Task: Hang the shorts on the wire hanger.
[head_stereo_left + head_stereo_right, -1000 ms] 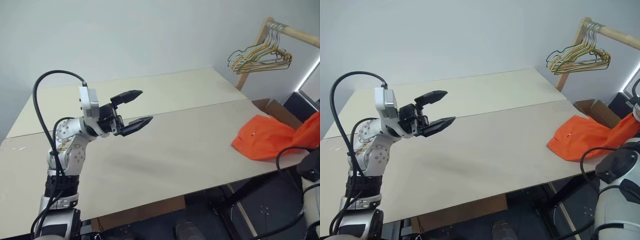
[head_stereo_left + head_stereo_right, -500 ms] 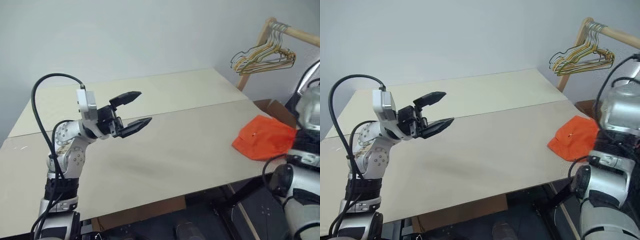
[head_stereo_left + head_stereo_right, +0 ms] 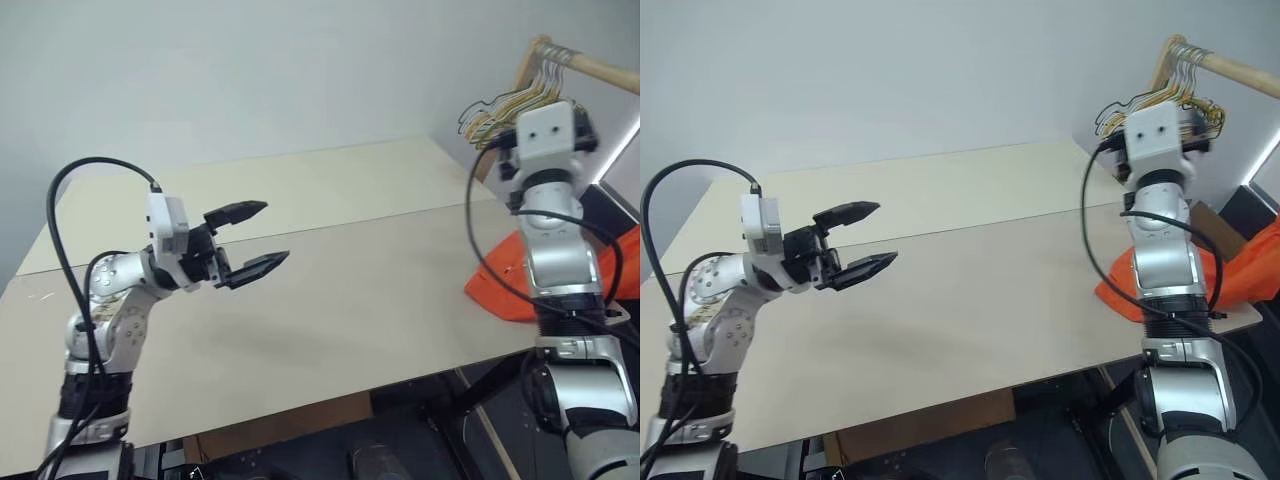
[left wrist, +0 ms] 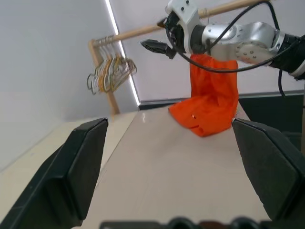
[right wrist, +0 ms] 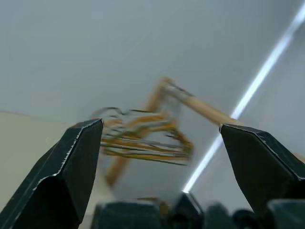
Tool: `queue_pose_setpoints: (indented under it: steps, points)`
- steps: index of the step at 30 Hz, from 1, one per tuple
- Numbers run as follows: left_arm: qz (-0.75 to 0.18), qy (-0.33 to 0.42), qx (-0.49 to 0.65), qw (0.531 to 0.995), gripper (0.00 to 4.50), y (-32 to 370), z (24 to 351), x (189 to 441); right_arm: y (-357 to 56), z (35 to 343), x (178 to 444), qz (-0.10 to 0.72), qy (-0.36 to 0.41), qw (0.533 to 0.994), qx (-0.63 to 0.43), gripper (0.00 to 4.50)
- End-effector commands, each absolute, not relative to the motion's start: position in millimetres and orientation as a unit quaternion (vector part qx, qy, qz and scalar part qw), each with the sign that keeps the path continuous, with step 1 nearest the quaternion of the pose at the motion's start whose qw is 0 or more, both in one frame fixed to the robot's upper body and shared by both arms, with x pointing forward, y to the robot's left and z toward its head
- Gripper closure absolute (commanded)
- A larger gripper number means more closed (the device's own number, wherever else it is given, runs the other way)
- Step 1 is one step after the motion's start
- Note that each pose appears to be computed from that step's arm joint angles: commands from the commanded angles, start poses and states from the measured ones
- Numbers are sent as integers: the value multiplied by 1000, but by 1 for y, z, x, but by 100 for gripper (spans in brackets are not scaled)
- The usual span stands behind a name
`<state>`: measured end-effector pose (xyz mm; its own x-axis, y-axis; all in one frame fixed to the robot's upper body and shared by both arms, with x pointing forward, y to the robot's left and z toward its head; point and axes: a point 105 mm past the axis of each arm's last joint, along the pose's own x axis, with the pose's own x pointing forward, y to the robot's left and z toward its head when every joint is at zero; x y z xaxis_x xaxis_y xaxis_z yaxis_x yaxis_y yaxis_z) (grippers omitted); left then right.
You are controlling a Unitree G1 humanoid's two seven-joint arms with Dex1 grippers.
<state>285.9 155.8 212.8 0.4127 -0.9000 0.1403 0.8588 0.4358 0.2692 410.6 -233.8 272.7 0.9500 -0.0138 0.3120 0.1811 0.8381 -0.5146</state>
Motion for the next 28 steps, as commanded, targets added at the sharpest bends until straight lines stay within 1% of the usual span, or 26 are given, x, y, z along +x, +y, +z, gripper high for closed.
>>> queue_pose_setpoints:
  steps: [1, 3, 5, 7, 9, 11, 14, 17, 21, 28]
  points:
    - [-497, -133, 90, 852, 0, 164, 218, 279, -193, 268, 397, 112, -154, 943, -274, 1]
    - [-472, -103, 85, 871, 0, 169, 206, 278, -176, 246, 388, 191, -123, 928, -296, 1]
    - [-469, -79, 84, 876, 0, 172, 194, 271, -164, 220, 377, 261, -92, 906, -321, 1]
    - [-473, -70, 88, 874, 0, 173, 188, 264, -159, 206, 369, 295, -73, 891, -339, 1]
    - [-460, -59, 85, 882, 0, 175, 182, 261, -155, 188, 362, 325, -46, 875, -355, 1]
    - [-452, -33, 79, 888, 0, 178, 173, 257, -151, 173, 353, 358, -23, 862, -358, 1]
    - [-452, -7, 75, 889, 0, 180, 162, 252, -147, 161, 343, 395, -7, 841, -370, 1]
    - [-437, 0, 66, 897, 0, 180, 158, 255, -146, 156, 339, 418, 6, 829, -372, 1]
    - [-433, 14, 80, 898, 0, 180, 151, 256, -146, 150, 337, 425, 17, 819, -385, 1]
    - [-430, 20, 84, 899, 0, 183, 148, 259, -146, 142, 333, 432, 30, 814, -387, 1]
